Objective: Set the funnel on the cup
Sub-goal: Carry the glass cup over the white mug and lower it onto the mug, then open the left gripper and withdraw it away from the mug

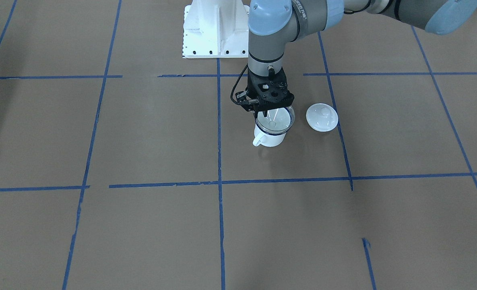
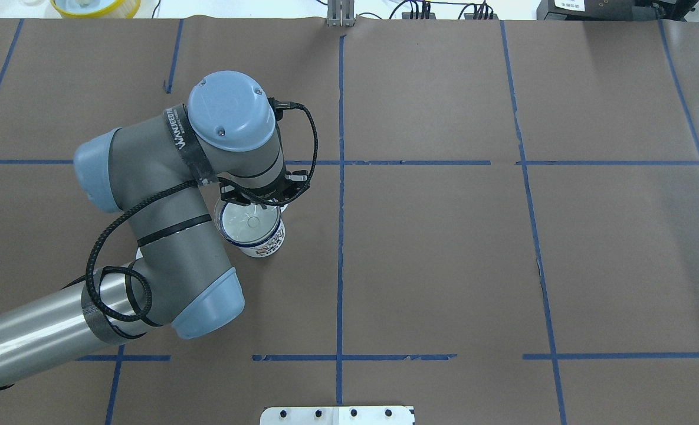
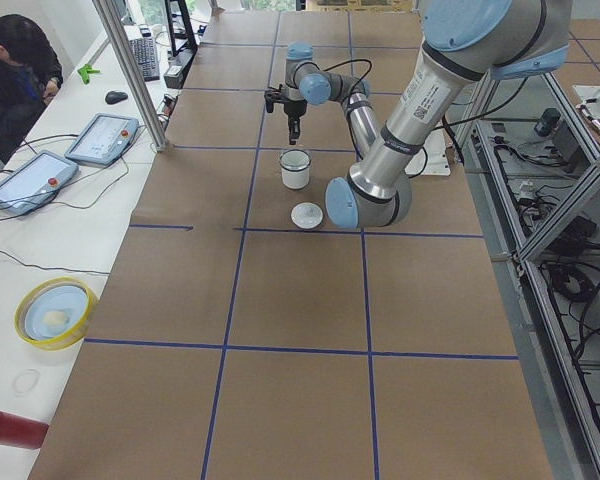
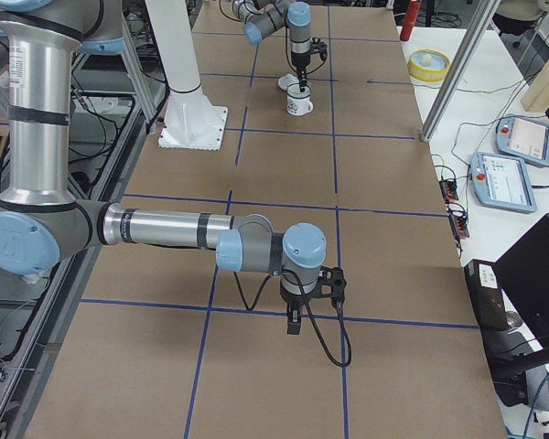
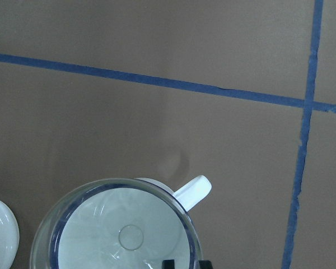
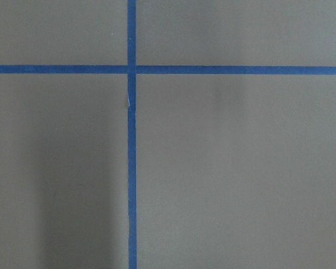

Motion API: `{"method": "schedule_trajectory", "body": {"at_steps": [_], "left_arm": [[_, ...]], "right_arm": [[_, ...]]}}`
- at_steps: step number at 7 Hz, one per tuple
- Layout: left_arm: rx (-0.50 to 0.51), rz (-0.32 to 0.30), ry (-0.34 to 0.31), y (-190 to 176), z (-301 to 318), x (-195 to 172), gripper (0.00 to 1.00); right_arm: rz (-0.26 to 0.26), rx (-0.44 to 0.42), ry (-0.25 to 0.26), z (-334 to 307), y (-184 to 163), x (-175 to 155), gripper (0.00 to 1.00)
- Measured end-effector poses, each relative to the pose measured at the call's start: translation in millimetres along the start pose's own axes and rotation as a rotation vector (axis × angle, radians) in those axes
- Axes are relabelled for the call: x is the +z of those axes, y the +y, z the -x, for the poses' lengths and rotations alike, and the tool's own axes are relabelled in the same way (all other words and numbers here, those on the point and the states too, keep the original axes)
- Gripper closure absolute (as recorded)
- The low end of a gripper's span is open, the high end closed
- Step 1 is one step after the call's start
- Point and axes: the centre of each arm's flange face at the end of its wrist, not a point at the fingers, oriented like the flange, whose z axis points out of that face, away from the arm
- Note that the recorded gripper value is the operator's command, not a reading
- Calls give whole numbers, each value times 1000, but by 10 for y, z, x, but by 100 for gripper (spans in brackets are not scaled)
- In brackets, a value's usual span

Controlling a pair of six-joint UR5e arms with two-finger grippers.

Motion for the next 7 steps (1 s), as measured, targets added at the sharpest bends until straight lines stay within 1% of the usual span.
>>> {"method": "schedule_trajectory", "body": {"at_steps": [1,2,3,4,5,6,7], "left_arm": [[5,-3,13,11,7,-56,0],[13,-18,38,5,98,-209,0],[48,-50,70,-55,322,-454,0],[117,-88,92,-220,663,-731,0],[203,-112,93,-546,1149,-977,0],[305,-107,78,-1012,1866,-1192,0],[396,-95,53,-1415,2730,-1332,0]], "right_arm": [[0,0,0,0,0,0,0],[0,0,0,0,0,0,0],[0,0,0,0,0,0,0],[0,0,0,0,0,0,0],[0,0,0,0,0,0,0],[0,0,0,0,0,0,0],[0,0,0,0,0,0,0]]}}
